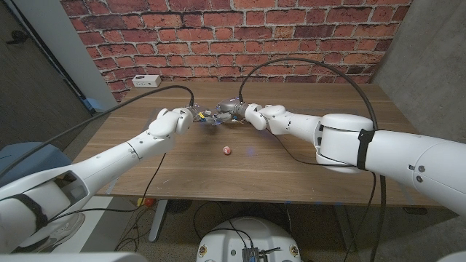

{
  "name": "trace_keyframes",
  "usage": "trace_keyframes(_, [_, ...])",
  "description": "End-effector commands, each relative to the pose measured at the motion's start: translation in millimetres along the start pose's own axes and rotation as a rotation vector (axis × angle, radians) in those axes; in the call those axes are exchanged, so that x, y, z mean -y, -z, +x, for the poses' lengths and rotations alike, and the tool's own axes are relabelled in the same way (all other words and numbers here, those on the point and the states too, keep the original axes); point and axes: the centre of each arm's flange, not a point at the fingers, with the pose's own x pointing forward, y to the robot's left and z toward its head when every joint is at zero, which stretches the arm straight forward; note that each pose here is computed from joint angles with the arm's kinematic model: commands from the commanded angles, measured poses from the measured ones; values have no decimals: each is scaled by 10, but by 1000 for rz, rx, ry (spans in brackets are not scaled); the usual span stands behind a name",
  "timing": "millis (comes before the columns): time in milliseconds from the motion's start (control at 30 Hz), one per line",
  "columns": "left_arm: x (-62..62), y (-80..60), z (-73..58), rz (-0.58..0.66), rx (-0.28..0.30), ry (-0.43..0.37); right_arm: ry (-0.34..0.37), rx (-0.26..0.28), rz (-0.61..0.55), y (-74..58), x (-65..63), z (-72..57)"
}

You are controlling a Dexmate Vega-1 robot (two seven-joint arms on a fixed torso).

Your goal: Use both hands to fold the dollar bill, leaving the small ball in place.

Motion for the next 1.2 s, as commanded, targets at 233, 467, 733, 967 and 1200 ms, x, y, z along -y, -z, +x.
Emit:
trace_keyframes(233, [-20,-1,-57,-78,59,-35,-3,-3,7,3,-5,1])
trace_keyframes(467, [30,-37,0,-68,32,51,10,8,8,7,6,-6])
trace_keyframes(733, [51,-30,3,-73,10,91,21,25,14,13,5,-23])
trace_keyframes(967, [-115,-57,-215,-75,107,-172,27,39,15,-6,8,-26])
trace_keyframes(1200, [-158,-95,-275,-131,181,-241,37,61,19,-14,9,-43])
